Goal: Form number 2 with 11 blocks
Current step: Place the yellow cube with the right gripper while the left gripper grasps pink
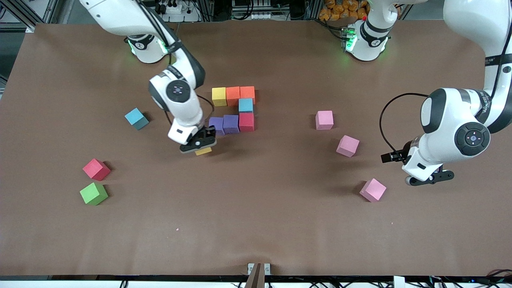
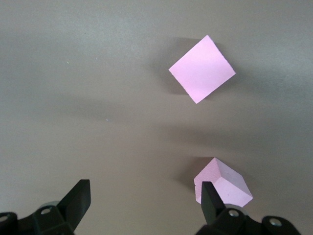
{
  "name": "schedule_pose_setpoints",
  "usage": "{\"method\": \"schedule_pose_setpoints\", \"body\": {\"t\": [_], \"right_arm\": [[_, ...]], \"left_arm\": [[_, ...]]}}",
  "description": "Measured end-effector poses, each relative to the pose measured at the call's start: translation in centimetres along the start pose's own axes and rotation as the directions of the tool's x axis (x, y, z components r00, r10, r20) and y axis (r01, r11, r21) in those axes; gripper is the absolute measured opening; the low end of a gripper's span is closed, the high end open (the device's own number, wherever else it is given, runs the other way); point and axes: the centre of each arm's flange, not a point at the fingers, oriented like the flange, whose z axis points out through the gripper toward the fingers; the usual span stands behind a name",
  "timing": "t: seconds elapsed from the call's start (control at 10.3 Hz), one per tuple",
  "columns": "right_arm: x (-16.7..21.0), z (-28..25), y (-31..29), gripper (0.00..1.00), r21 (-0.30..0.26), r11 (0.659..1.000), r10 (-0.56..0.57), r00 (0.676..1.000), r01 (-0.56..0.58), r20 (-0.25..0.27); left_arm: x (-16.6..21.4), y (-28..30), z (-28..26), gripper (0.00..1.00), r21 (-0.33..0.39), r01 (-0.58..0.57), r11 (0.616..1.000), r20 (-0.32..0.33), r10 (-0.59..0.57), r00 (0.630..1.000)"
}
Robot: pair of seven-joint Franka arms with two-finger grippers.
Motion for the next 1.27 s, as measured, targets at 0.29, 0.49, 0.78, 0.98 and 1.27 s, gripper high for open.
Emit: {"method": "schedule_pose_setpoints", "body": {"t": [0.29, 0.49, 0.78, 0.98, 1.27], "right_arm": [[0.6, 2.9, 0.3, 0.57, 0.033, 0.998, 0.061, 0.998, -0.062, 0.019], [0.4, 4.3, 0.1, 0.57, 0.062, 0.993, 0.098, 0.994, -0.101, 0.041], [0.3, 4.7, -0.4, 0.57, 0.093, 0.984, 0.143, 0.987, -0.15, 0.071], [0.0, 4.9, -0.8, 0.57, 0.095, 0.984, 0.14, 0.987, -0.148, 0.081], [-0.7, 5.2, -1.6, 0.57, 0.09, 0.986, 0.134, 0.986, -0.142, 0.095]], "left_arm": [[0.4, 0.1, 0.5, 1.0, -0.005, 0.001, 1.0, -0.011, -0.001, 1.0], [0.6, 0.0, 0.1, 1.0, -0.008, 0.002, 1.0, -0.02, -0.002, 1.0], [0.7, -0.1, 0.2, 1.0, -0.012, 0.007, 1.0, -0.018, -0.007, 1.0], [0.7, 0.2, 0.4, 1.0, -0.026, 0.01, 1.0, -0.01, -0.011, 1.0], [1.0, 1.1, 1.5, 1.0, -0.03, 0.032, 0.999, -0.014, -0.032, 0.999]]}}
